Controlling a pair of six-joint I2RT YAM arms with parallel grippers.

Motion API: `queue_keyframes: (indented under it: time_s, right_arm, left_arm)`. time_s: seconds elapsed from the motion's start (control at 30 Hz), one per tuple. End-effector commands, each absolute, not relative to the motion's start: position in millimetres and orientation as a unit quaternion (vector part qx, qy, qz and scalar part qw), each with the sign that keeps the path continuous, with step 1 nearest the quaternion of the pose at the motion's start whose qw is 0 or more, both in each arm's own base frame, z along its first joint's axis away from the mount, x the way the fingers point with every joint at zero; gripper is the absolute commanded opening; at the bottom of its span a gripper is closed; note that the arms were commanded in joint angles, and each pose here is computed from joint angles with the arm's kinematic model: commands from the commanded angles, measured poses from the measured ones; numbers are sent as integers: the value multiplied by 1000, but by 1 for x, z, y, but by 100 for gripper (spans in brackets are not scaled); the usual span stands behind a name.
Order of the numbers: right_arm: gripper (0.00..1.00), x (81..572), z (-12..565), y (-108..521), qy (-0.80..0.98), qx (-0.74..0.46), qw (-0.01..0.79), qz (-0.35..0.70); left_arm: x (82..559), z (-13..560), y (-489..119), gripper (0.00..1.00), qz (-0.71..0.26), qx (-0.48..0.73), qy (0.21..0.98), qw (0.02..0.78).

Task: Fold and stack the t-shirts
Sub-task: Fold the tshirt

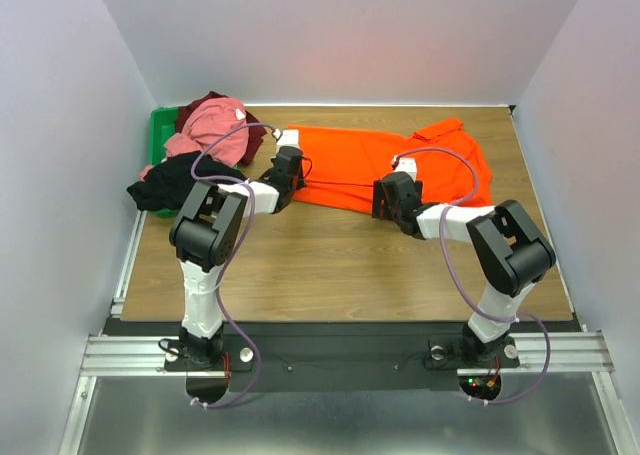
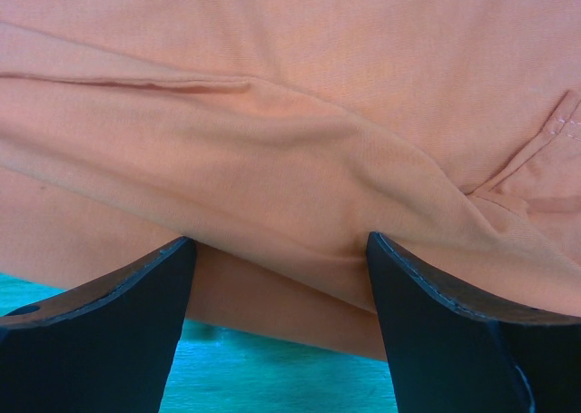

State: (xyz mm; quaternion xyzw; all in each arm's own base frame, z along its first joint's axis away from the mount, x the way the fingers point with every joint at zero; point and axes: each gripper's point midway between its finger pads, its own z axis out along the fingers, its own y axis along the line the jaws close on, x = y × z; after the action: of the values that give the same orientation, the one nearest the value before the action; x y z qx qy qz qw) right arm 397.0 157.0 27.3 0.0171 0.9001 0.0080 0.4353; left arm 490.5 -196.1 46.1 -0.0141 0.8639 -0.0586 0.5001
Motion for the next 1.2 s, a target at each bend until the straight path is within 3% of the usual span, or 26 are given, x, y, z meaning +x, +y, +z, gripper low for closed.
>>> queue_keyframes:
  time_s: [0.0, 0.03, 0.07, 0.53, 1.17]
  right_arm:
    - [82, 381, 7, 156, 918, 5, 396, -6]
    - [82, 381, 7, 155, 918, 7, 397, -7]
    - [82, 381, 7, 155, 918, 6, 397, -8]
    - [82, 382, 6, 153, 918, 7, 397, -13]
    - [82, 383, 1, 153, 920, 2, 392, -19]
  left_arm:
    - [504, 65, -202, 17, -59, -15, 850, 523]
    - [504, 65, -202, 5, -59, -14, 851, 521]
    - [505, 65, -202, 0, -59, -15, 851, 521]
    - [521, 112, -197, 0, -83, -44, 838, 537]
    - [563, 102, -178, 0, -80, -52, 854, 511]
